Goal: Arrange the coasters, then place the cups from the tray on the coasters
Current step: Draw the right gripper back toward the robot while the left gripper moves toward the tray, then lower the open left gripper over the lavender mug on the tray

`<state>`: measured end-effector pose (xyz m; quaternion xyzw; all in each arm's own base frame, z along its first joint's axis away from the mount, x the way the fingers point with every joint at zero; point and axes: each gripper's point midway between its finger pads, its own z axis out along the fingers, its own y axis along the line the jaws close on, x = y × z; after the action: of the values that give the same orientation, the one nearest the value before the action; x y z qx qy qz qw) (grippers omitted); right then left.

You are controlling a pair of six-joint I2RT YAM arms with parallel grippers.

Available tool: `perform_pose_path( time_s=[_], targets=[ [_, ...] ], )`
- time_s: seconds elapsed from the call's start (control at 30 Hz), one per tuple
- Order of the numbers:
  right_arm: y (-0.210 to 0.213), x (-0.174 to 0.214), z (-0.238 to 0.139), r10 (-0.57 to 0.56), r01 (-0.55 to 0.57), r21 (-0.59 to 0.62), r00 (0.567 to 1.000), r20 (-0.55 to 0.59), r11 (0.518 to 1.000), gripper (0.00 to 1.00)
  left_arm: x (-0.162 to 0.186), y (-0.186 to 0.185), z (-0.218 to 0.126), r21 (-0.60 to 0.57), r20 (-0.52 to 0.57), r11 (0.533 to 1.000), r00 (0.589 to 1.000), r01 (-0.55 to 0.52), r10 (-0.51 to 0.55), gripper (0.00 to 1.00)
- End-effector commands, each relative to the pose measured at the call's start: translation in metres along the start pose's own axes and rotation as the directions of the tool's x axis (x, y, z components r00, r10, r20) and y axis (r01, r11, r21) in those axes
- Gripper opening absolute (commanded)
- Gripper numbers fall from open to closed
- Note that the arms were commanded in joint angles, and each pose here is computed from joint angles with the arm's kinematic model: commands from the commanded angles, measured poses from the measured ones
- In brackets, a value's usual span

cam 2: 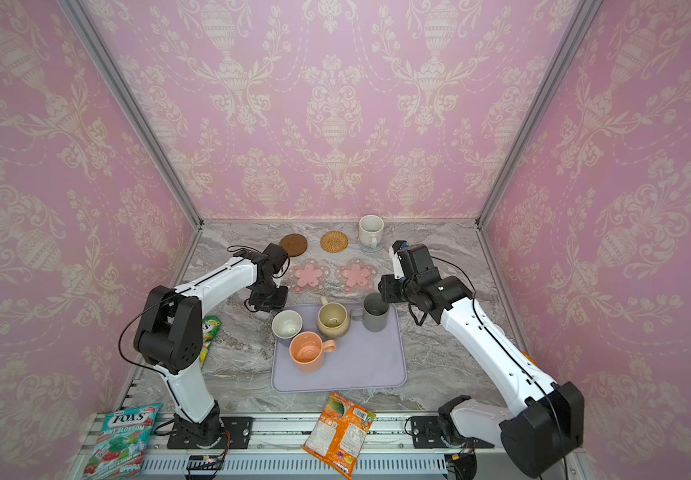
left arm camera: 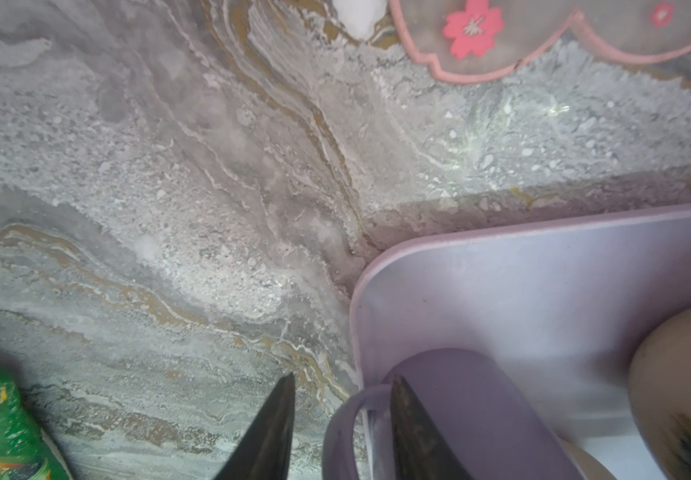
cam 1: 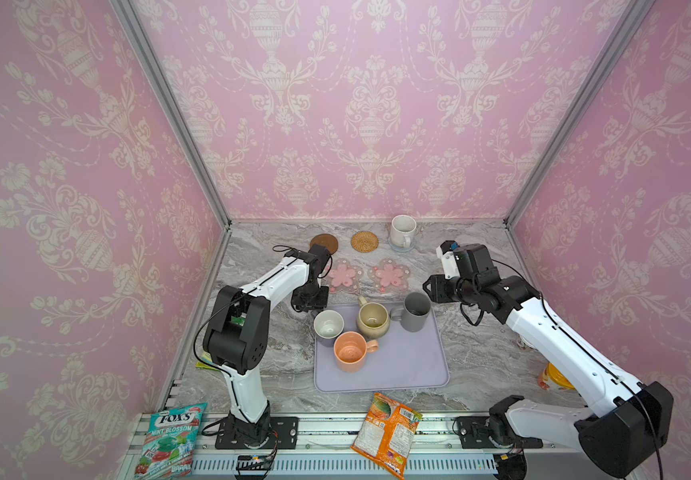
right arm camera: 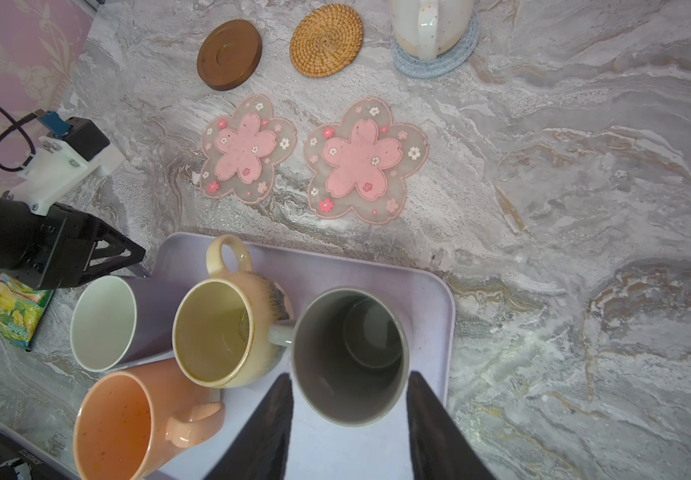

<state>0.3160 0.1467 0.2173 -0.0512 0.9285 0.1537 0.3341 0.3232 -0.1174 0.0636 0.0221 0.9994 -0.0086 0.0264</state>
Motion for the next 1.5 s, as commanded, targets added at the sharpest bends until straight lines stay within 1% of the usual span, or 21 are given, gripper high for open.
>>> perform_pose_path(
  time_s=[0.0,0.17,0.4,0.43,0.53,0.63,0.73,0.8,0.93,1.0,1.07,1.17,1.27,1.4,1.47],
  targets=[
    [0.007,-0.01,-0.006,0.011,-0.01,-0.008,1.0,0.024,1.0,0.46,0.015,0.006,-0.006,0.006,-0.016,1.0,1.0,0.015,-0.015,0.41],
    [0.01,-0.01,-0.005,0.005,-0.005,-0.006,1.0,0.019,1.0,0.46,0.035,0.013,-0.005,0.009,-0.045,1.0,0.999,0.018,-0.018,0.41],
    [0.015,-0.006,-0.003,-0.004,0.004,-0.009,1.0,0.009,1.0,0.46,0.057,0.012,-0.007,0.044,-0.069,0.999,0.998,0.016,-0.013,0.42],
    [0.019,-0.018,-0.011,-0.007,0.008,-0.018,0.999,0.041,1.0,0.47,0.061,0.012,-0.008,0.048,-0.074,0.999,0.997,0.013,-0.01,0.42],
    [0.019,-0.018,-0.013,-0.012,0.012,-0.012,0.999,0.044,1.0,0.47,0.076,0.011,-0.01,0.075,-0.105,0.997,0.994,-0.003,0.01,0.42],
    [0.018,-0.018,-0.014,-0.01,0.01,-0.004,0.999,0.049,1.0,0.47,0.088,0.006,-0.009,0.121,-0.117,0.993,0.993,-0.003,0.017,0.42],
    [0.018,-0.017,-0.016,-0.005,0.005,-0.005,0.999,0.052,1.0,0.47,0.091,-0.009,-0.016,0.194,-0.105,0.981,0.994,-0.011,0.032,0.42],
    [0.02,-0.016,-0.017,-0.006,0.007,-0.009,0.999,0.052,1.0,0.47,0.093,-0.012,-0.02,0.21,-0.096,0.978,0.995,-0.01,0.031,0.42],
    [0.019,-0.016,-0.02,-0.011,0.011,-0.01,0.998,0.061,1.0,0.47,0.103,-0.024,-0.023,0.265,-0.12,0.964,0.992,-0.002,0.035,0.43],
    [0.019,-0.016,-0.021,-0.014,0.014,-0.009,0.998,0.062,1.0,0.47,0.109,-0.03,-0.021,0.277,-0.13,0.961,0.991,0.002,0.036,0.43],
    [0.02,-0.017,-0.021,-0.019,0.02,-0.011,0.998,0.063,1.0,0.47,0.115,-0.028,-0.019,0.257,-0.13,0.966,0.991,0.015,0.019,0.44],
    [0.023,-0.019,-0.02,-0.034,0.035,-0.023,0.998,0.061,0.999,0.47,0.121,-0.02,-0.019,0.22,-0.111,0.974,0.993,0.055,-0.031,0.44],
    [0.026,-0.023,-0.019,-0.048,0.05,-0.029,0.997,0.057,0.998,0.47,0.121,-0.006,-0.03,0.16,-0.046,0.984,0.996,0.085,-0.078,0.44],
    [0.027,-0.025,-0.018,-0.063,0.065,-0.032,0.996,0.058,0.997,0.47,0.121,-0.007,-0.049,0.187,0.044,0.981,0.997,0.061,-0.071,0.44],
    [0.028,-0.025,-0.018,-0.069,0.071,-0.034,0.996,0.06,0.997,0.47,0.122,-0.009,-0.053,0.196,0.068,0.98,0.996,0.039,-0.053,0.44]
  ],
)
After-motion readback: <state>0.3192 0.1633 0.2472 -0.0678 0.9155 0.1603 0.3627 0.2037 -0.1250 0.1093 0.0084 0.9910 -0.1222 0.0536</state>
